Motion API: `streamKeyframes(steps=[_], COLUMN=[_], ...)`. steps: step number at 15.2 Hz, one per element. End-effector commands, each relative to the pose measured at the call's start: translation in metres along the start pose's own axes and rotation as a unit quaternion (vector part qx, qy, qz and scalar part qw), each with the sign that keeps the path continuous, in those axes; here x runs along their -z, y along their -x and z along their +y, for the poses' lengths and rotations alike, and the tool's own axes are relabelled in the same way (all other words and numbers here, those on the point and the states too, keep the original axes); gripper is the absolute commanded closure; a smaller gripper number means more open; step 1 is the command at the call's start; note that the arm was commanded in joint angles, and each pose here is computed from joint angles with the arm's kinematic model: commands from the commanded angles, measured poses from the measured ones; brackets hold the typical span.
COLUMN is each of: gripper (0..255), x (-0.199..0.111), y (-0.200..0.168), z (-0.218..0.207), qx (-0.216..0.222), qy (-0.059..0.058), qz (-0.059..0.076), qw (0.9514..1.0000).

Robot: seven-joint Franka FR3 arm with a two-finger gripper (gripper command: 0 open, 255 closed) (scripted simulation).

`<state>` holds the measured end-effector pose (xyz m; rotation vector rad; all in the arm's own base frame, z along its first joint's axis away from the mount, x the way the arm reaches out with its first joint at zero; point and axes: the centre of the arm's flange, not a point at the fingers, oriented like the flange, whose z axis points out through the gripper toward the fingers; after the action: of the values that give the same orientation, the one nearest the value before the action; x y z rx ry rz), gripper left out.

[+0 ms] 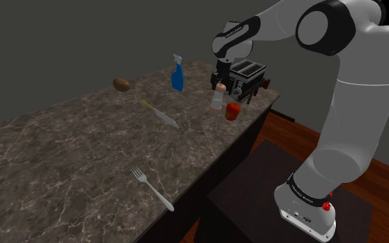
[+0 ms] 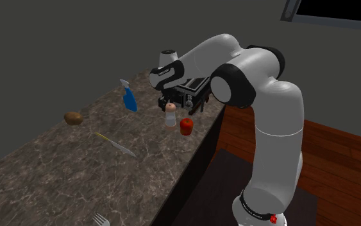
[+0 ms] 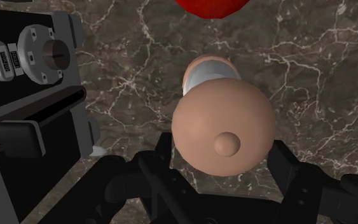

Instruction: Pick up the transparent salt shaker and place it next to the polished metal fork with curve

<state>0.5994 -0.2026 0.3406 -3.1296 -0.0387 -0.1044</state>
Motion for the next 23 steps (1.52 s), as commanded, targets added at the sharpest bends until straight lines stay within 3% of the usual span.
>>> streamKeyframes(steps=[1, 4, 23], gripper=[255, 255, 255], x=[-0.001, -0.001, 0.099], y=[0.000, 0.000, -0.007], z=[0.000, 0.000, -0.001], qx=[0.000, 0.000, 0.000], qy=[0.000, 0.000, 0.000], qz=[-0.001, -0.001, -0.001], qw=[1.0000, 1.0000, 1.0000])
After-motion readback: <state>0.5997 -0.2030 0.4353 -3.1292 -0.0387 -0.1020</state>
